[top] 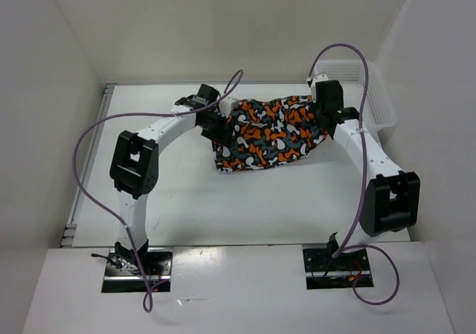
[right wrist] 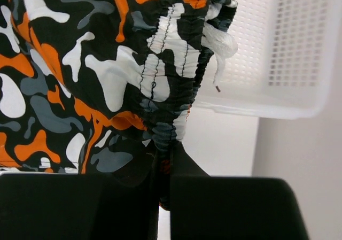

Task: Fold and stack the shorts
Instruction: Fold the shorts

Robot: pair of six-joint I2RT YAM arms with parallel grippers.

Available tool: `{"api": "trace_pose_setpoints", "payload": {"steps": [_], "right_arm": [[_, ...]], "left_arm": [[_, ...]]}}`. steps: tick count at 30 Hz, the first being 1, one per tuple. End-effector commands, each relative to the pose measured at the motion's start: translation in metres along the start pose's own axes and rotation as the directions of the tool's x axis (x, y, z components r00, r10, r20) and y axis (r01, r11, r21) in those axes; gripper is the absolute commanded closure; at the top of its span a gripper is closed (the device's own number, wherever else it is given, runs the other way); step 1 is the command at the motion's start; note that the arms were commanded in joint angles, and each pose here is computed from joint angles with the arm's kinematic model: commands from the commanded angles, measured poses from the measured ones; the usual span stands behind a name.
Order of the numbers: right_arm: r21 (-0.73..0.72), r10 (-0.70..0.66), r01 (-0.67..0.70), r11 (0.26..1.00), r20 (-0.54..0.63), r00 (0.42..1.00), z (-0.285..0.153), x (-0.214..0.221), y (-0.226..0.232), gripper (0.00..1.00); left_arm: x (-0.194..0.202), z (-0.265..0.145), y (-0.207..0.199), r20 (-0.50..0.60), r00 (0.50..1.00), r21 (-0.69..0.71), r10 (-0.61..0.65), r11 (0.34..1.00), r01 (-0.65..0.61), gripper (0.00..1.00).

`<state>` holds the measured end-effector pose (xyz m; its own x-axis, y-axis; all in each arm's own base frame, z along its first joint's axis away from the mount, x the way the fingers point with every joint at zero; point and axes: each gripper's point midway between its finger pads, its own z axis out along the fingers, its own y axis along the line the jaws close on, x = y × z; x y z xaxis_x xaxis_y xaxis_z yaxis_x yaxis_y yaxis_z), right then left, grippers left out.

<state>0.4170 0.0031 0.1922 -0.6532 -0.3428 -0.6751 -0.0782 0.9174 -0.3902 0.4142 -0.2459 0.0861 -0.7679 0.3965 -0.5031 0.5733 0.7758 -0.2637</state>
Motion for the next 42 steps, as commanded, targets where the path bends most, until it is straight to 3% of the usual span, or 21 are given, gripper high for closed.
{"api": "trace_pose_setpoints", "payload": {"steps": [1,4,12,13,17,20,22,30,38,42], "right_arm": [[0.132,-0.034,0.023,0.991,0.083,0.996,-0.007,-0.032,-0.03,1.0],[0.144,-0.115,0.101,0.984,0.093,0.989,-0.002,-0.042,-0.011,1.0],[0.089,-0.195,0.181,0.979,0.18,0.964,0.003,-0.09,0.052,1.0],[0.078,-0.206,0.194,0.978,0.182,0.962,0.006,-0.093,0.062,1.0],[0.006,-0.227,0.233,0.973,0.248,0.942,-0.007,-0.113,0.12,1.0],[-0.084,-0.254,0.29,0.953,0.293,0.922,-0.018,-0.119,0.182,1.0],[-0.147,-0.264,0.316,0.937,0.293,0.919,-0.018,-0.113,0.22,1.0],[-0.255,-0.284,0.355,0.899,0.276,0.918,-0.017,-0.088,0.294,1.0],[-0.36,-0.286,0.413,0.837,0.357,0.889,-0.048,-0.093,0.369,1.0],[-0.375,-0.28,0.412,0.83,0.358,0.89,-0.05,-0.095,0.379,0.95]], "left_arm": [[0.015,0.007,0.019,-0.01,1.0,0.005,-0.021,1.0,0.021,0.29],[0.018,0.018,0.035,-0.015,0.999,-0.006,-0.044,0.999,0.044,0.25],[0.036,0.072,0.043,-0.119,0.988,0.087,-0.097,0.99,0.108,0.28],[0.041,0.077,0.044,-0.133,0.986,0.087,-0.102,0.99,0.114,0.41],[0.044,0.08,0.039,-0.141,0.984,0.122,-0.106,0.985,0.124,0.73],[0.041,0.084,0.036,-0.137,0.985,0.149,-0.106,0.981,0.126,0.85],[0.037,0.083,0.035,-0.127,0.987,0.158,-0.103,0.98,0.122,0.98],[0.036,0.071,0.056,-0.11,0.981,0.181,-0.162,0.967,0.18,1.0],[0.044,0.063,0.075,-0.108,0.971,0.177,-0.215,0.957,0.232,0.99],[0.046,0.065,0.073,-0.115,0.969,0.195,-0.219,0.952,0.238,0.98]]}}
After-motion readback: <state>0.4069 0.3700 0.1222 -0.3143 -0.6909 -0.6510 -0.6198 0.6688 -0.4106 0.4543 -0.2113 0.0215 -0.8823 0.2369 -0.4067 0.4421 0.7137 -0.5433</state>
